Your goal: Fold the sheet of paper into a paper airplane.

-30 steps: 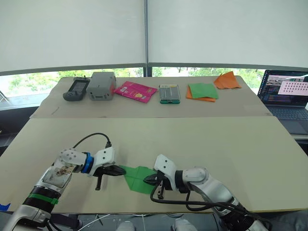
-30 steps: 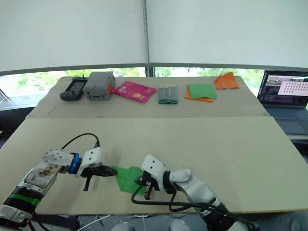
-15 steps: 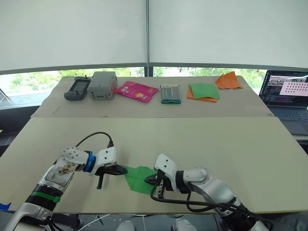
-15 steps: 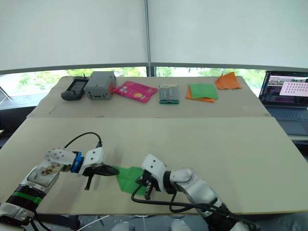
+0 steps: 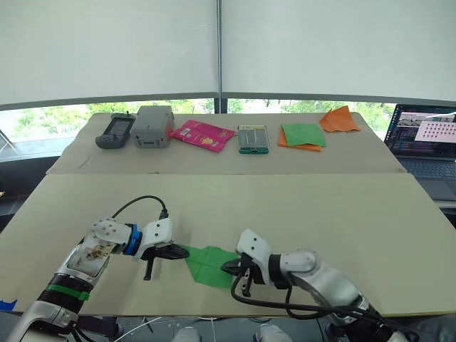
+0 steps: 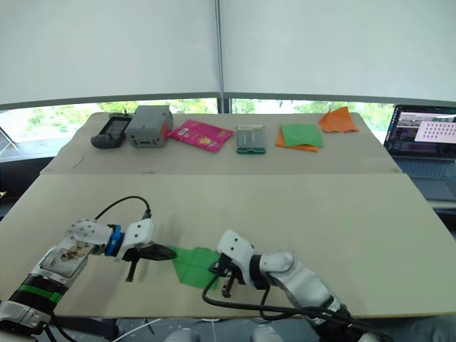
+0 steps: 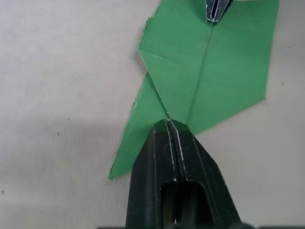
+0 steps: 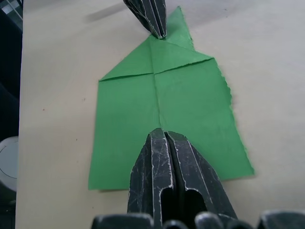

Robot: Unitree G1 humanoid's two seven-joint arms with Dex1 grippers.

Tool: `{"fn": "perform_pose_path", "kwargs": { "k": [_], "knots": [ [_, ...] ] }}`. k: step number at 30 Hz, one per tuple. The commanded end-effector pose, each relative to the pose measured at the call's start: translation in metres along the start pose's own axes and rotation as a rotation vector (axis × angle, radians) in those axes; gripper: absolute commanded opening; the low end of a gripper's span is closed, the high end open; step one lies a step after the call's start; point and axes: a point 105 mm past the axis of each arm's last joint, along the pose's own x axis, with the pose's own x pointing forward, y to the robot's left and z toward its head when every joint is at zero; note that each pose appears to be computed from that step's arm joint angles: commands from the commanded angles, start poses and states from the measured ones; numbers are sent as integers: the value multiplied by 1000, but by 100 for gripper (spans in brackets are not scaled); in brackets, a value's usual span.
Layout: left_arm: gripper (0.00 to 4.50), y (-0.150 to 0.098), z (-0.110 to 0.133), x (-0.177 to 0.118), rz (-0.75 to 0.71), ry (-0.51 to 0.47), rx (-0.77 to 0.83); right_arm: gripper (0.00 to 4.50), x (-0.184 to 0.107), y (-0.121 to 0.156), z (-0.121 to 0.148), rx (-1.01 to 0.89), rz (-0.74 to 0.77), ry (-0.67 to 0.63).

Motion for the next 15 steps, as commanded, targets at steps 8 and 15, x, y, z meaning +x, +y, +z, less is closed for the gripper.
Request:
{"fn": "perform_pose_path", "kwargs": {
  "k": [8, 15],
  "knots": [
    [4, -11, -22, 6, -41, 74, -66, 0, -24, 1, -82, 196, -67, 305],
    [4, -11, -22, 5, -43, 74, -67, 0, -27, 1, -81, 188, -76, 308]
  ]
}}
